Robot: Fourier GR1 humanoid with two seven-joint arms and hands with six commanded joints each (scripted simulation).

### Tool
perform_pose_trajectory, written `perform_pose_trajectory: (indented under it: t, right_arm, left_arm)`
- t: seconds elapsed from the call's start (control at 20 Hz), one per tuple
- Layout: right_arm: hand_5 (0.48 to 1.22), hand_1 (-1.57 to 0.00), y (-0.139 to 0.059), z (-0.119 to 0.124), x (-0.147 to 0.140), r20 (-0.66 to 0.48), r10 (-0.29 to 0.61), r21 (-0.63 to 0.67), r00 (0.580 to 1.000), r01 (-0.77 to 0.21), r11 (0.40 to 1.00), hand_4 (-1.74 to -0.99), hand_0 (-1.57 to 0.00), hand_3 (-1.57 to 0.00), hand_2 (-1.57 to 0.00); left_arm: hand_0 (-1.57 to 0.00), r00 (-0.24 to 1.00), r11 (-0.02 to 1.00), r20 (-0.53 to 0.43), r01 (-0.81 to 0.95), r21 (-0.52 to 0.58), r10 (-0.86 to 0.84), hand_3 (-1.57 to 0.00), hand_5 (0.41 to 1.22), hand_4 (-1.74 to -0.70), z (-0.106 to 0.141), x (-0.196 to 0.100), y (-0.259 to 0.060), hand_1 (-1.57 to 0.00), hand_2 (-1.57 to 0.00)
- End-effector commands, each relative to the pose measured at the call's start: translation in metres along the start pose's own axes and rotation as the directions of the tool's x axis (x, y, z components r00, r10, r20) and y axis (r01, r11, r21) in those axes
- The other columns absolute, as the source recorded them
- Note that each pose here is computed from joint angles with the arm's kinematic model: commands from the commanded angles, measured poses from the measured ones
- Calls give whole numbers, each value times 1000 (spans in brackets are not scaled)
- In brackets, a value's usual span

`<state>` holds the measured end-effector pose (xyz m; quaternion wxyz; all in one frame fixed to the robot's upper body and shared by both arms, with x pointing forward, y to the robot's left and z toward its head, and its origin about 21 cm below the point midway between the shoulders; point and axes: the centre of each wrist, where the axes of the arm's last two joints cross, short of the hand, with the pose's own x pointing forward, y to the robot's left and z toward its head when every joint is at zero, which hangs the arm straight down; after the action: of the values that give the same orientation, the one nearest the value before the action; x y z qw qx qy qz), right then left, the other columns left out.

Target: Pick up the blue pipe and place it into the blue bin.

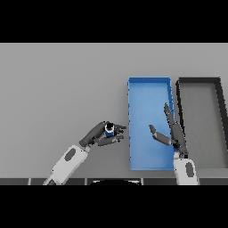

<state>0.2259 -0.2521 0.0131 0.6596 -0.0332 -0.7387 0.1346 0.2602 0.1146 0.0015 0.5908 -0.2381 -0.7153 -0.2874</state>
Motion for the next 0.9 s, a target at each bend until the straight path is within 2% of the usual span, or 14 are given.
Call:
perform_pose_trajectory:
  t: [0.0,0.2,0.35,0.65,0.85]
  right_arm:
    - [629,1,-4,0,-1,-11,16,-4,1000,-16,1000,-1239,1,1,1]
    - [635,1,-8,6,0,16,24,-2,1000,-24,1000,-1217,1,1,1]
    - [640,1,-7,6,-2,12,28,-1,1000,-28,1000,-1208,1,1,1]
    - [629,1,0,17,-5,6,22,-32,1000,-21,999,-1174,1,1,1]
    - [623,1,4,29,-8,6,21,-67,1000,-20,998,-1209,1,1,1]
  left_arm:
    - [-1521,999,1000,39,-6,-15,7,-1433,1204,-1714,-2,9,-2,-1528,-1533]
    - [-1551,998,998,69,13,-59,-9,-1445,1214,-1723,-18,38,-1,-1553,-1555]
    - [-1561,999,996,48,10,-93,-6,-1445,1217,-1726,-23,49,-2,-1562,-1563]
    - [-1568,1000,994,26,20,-104,-17,-1443,1219,-1729,-23,48,-5,-1569,-1569]
    - [-1570,999,993,30,28,-113,-25,-1443,1220,-1731,-19,49,-6,-1570,-1570]
